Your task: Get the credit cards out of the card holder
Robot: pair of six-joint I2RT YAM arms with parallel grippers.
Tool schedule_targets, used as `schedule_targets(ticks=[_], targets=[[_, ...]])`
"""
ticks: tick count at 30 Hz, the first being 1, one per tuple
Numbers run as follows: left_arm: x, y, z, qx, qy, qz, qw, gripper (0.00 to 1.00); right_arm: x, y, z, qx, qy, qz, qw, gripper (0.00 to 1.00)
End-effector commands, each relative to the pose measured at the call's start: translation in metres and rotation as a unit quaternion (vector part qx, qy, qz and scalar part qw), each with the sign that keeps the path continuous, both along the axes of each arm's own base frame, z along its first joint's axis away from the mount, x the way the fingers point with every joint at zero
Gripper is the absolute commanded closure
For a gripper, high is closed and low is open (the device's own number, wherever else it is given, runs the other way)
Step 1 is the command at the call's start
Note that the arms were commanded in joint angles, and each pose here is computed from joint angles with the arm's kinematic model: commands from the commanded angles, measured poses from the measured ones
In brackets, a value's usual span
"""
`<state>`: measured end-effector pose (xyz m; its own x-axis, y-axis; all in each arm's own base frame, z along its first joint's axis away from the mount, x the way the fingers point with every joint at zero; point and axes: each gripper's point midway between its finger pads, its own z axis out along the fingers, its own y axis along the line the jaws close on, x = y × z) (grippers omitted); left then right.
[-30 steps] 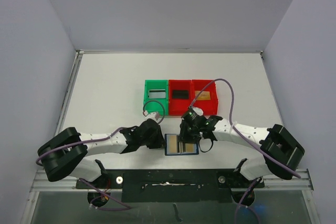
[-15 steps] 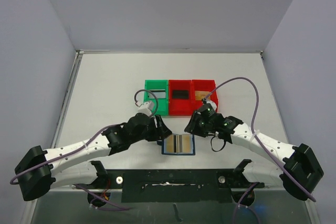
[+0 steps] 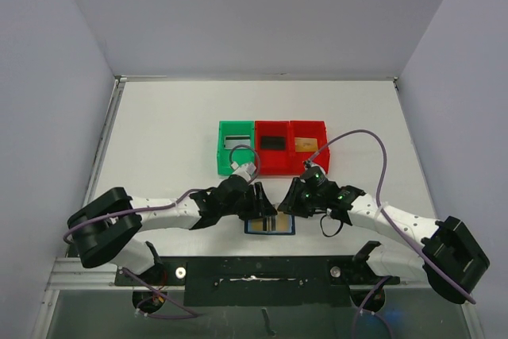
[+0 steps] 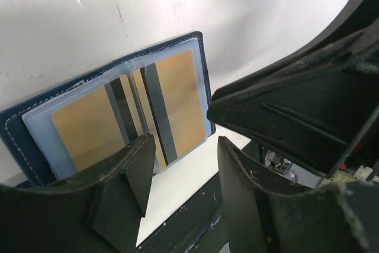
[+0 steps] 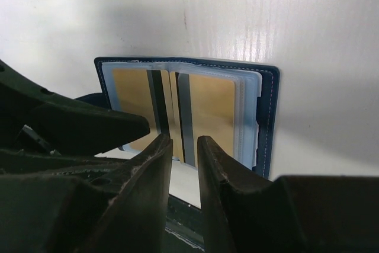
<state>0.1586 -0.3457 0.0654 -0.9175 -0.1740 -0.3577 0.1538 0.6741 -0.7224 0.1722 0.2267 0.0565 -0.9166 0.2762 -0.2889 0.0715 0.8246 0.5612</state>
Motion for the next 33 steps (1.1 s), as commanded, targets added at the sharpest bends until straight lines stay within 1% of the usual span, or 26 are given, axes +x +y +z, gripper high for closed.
schedule_targets(ticks=[1,7,12,15,19,28,31,33], targets=[[0.005,-0.021,0.013,-0.055,-0.010,-0.004,0.998,0.56,0.006,0.009,0.007,0.029,-0.009,-0.002,1.000,0.75],[0.000,-0.015,-0.021,-0.028,0.024,0.008,0.999,0.61,0.001,0.003,-0.005,0.013,0.007,-0.004,1.000,0.75],[-0.003,-0.006,-0.037,-0.026,0.036,0.023,0.999,0.62,-0.003,0.000,-0.015,0.004,0.019,-0.002,1.000,0.76],[-0.005,-0.005,-0.040,-0.032,0.039,0.021,0.999,0.62,-0.005,0.000,-0.020,-0.001,0.025,0.001,1.000,0.76],[-0.007,-0.008,-0.043,-0.038,0.046,0.019,0.998,0.63,-0.008,-0.002,-0.026,-0.011,0.035,0.005,0.999,0.80],[-0.005,-0.007,-0.044,-0.050,0.051,0.036,0.997,0.77,-0.012,-0.008,-0.034,-0.028,0.045,-0.001,0.999,0.85],[-0.004,-0.009,-0.045,-0.047,0.054,0.036,0.997,0.79,-0.014,-0.010,-0.036,-0.030,0.048,-0.001,0.998,0.86],[-0.002,-0.008,-0.049,-0.033,0.055,0.041,0.997,0.79,-0.015,-0.011,-0.038,-0.031,0.050,-0.002,0.998,0.87]])
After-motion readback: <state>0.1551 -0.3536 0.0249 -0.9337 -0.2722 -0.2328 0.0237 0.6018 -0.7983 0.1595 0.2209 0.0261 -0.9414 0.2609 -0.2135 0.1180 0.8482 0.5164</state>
